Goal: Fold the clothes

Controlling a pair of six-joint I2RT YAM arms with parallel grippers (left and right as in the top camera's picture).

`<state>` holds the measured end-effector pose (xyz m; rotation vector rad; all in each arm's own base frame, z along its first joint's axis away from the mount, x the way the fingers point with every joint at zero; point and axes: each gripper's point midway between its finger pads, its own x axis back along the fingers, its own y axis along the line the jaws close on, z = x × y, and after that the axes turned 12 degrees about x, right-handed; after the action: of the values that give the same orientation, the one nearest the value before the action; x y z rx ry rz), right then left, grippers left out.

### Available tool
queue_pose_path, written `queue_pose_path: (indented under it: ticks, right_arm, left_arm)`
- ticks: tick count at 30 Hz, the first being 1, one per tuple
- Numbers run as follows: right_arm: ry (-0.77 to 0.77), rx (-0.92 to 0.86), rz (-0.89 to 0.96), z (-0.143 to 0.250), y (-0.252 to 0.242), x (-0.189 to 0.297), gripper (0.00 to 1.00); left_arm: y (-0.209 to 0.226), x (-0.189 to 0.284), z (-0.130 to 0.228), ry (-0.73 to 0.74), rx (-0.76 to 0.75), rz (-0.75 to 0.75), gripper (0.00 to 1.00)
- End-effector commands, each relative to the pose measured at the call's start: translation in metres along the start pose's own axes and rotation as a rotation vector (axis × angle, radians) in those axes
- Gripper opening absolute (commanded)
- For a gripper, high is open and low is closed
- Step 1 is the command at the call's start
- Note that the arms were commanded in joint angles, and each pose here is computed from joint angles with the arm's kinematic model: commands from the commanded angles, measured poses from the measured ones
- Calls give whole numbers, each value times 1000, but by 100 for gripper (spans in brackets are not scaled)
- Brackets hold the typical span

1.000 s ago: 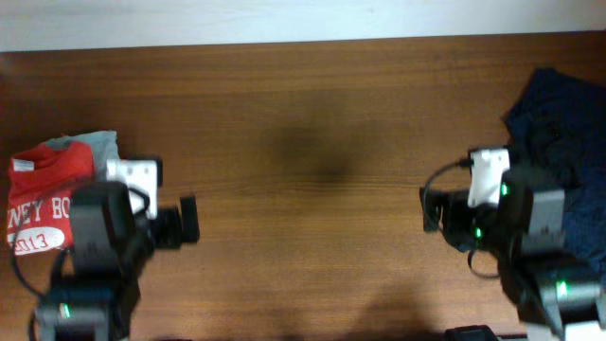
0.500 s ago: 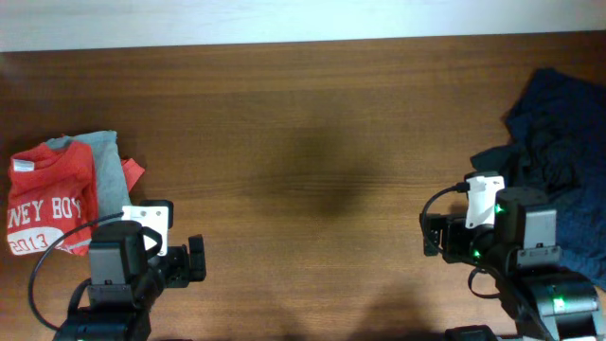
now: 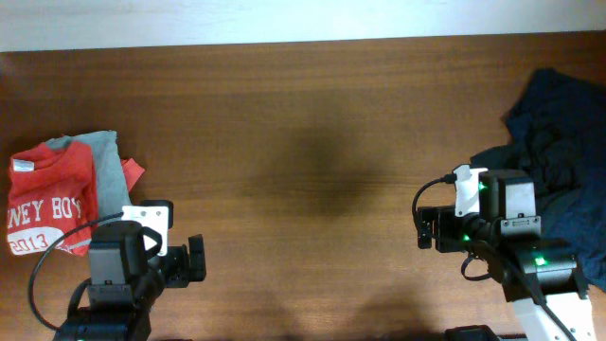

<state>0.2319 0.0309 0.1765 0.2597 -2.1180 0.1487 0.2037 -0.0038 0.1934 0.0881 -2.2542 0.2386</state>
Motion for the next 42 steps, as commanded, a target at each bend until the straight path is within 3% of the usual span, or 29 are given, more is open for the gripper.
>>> queue_pose_path:
  ticks: [1,9,14,23,29,36,42]
  right_arm:
    - [-11,-15,24,2,-4,3,99]
    - [-210,9,63,-2,-1,49,99]
    - [-356,20,95,16,2,70,99]
    - [-615,42,125,35,4,45,99]
    - [-757,55,145,16,-1,18,99]
    - [-1045,65,217,-17,-13,8,99]
    - [-919,80,202,2,-11,-23,99]
  left_arm:
    - [1,0,1,-1,7,-5,99]
    - [1,0,1,-1,7,-5,99]
    - [1,0,1,-1,7,-5,99]
    - [1,0,1,-1,7,-5,99]
    - [1,0,1,-1,7,-5,99]
    - [1,0,1,-1,7,-5,99]
    - [1,0,1,-1,7,-5,99]
